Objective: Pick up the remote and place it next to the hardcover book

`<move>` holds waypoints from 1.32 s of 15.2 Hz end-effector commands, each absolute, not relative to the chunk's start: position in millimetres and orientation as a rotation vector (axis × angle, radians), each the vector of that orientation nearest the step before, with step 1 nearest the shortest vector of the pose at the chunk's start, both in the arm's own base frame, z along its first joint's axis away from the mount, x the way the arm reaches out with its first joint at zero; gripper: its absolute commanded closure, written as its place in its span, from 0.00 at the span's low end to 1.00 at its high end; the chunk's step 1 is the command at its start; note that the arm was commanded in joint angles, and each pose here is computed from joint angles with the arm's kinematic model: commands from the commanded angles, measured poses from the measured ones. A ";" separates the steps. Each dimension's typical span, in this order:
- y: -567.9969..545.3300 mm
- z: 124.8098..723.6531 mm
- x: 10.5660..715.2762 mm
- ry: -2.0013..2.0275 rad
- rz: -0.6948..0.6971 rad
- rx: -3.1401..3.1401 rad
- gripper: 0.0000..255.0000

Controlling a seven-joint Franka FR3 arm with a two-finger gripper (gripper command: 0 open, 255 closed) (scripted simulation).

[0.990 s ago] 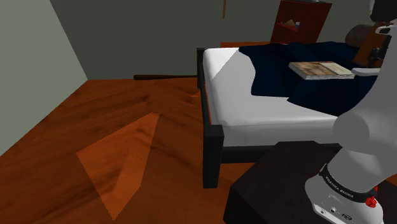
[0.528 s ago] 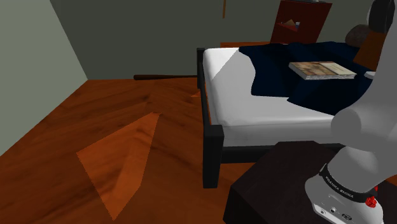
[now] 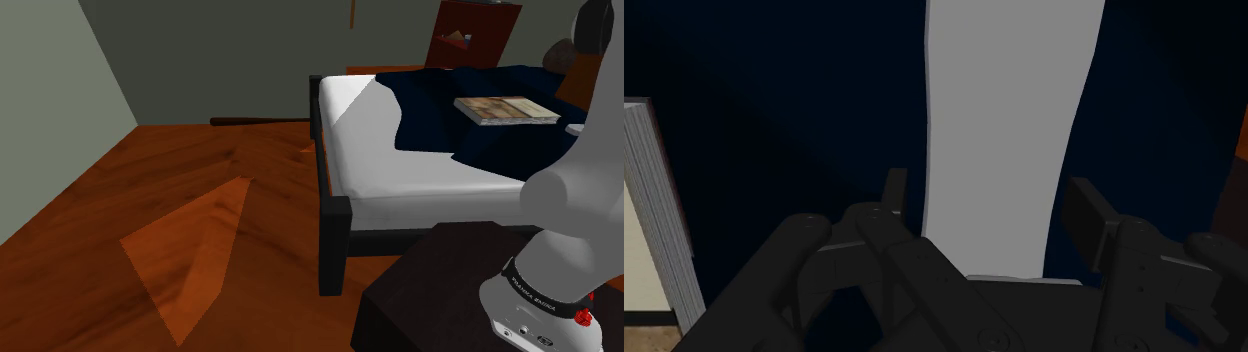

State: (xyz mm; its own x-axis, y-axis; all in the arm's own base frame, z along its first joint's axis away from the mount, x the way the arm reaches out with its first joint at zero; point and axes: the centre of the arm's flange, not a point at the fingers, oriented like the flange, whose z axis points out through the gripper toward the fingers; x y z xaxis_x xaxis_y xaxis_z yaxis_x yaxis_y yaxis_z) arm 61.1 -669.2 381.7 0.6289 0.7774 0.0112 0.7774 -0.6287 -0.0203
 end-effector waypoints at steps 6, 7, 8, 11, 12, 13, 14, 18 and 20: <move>-669.9 343.4 61.2 -1.344 -0.002 -2.815 1.00; -669.9 343.4 61.1 -1.343 -0.002 -2.815 1.00; -669.9 343.4 61.2 -1.344 -0.002 -2.815 1.00; -669.9 343.4 61.2 -1.344 -0.002 -2.815 1.00; -669.9 343.4 61.2 -1.344 -0.002 -2.815 1.00; -669.9 343.4 61.2 -1.344 -0.002 -2.815 1.00; -669.9 343.4 61.2 -1.344 -0.002 -2.815 0.00; -669.9 343.5 61.2 -1.344 -0.002 -2.815 0.00; -670.2 356.6 61.3 -1.344 -0.002 -2.815 0.00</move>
